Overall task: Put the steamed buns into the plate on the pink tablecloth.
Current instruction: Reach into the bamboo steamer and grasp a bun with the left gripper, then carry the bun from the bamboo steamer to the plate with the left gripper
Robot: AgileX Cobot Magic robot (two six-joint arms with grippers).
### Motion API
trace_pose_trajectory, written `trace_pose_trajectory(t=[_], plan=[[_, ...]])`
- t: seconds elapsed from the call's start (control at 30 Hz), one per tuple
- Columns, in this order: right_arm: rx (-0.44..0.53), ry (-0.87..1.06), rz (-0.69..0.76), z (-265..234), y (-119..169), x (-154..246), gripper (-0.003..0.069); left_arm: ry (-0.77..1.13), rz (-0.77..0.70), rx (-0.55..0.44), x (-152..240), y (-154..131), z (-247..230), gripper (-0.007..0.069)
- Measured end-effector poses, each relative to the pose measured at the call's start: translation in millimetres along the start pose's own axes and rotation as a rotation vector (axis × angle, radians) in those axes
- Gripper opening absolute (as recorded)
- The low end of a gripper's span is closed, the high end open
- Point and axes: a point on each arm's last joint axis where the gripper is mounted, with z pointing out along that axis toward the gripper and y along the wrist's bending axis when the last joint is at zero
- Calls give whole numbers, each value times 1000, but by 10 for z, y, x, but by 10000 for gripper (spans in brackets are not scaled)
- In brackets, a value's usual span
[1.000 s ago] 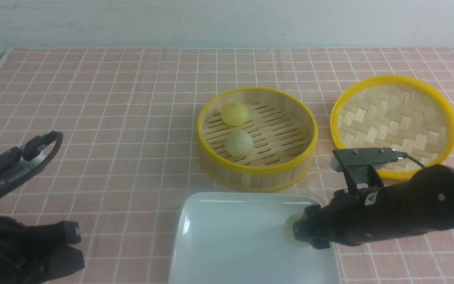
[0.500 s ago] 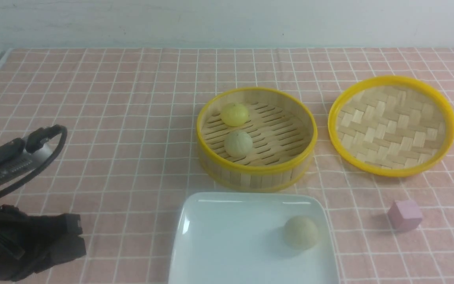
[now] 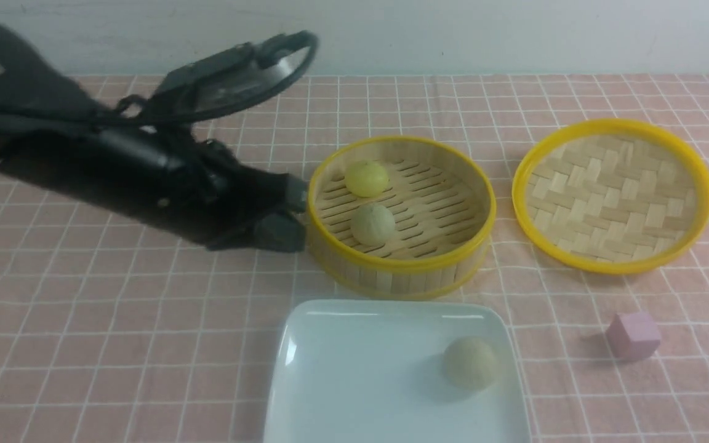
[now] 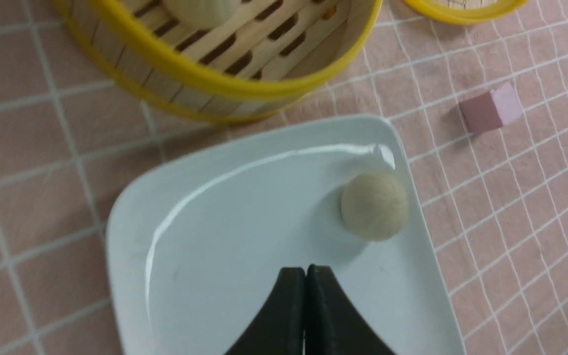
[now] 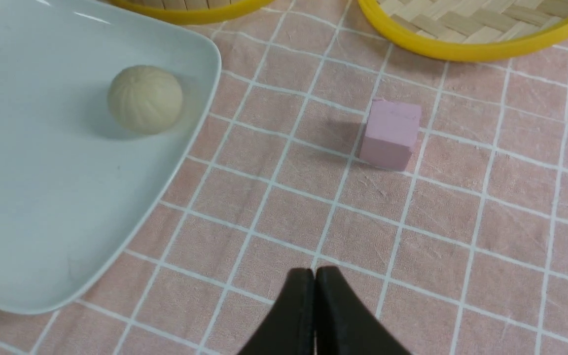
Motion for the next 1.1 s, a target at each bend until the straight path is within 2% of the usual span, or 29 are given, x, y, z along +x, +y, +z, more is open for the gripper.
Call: trace_pose_trajectory(t=[0.03, 0.13, 0.3, 0.47, 0.63, 0.7, 0.77, 0.87, 1.07, 1.1], plan=[[0, 1, 0, 2, 0, 2, -10, -9, -3, -1, -41, -19, 8, 46], [3, -16, 0, 2, -3, -13, -7, 33, 22, -69, -302, -75, 467, 139], [9, -42, 0, 1, -8, -36, -1, 52, 100, -197, -597, -6, 1015, 280], [10, -45, 0, 1, -9, -39, 3, 61, 108, -248, -728, 103, 1383, 325], [10, -47, 0, 1, -9, -41, 8, 101, 98, -265, -696, 219, 1669, 278], [10, -47, 0, 1, -9, -41, 10, 125, 99, -270, -664, 226, 1719, 153], [10, -47, 0, 1, -9, -41, 13, 128, 104, -266, -693, 174, 1654, 59], [10, -47, 0, 1, -9, -41, 18, 123, 116, -257, -744, 67, 1518, 27], [10, -47, 0, 1, -9, -41, 25, 35, 211, -218, -934, -431, 391, 22], [10, -47, 0, 1, -9, -41, 26, 33, 217, -219, -933, -443, 351, 22]])
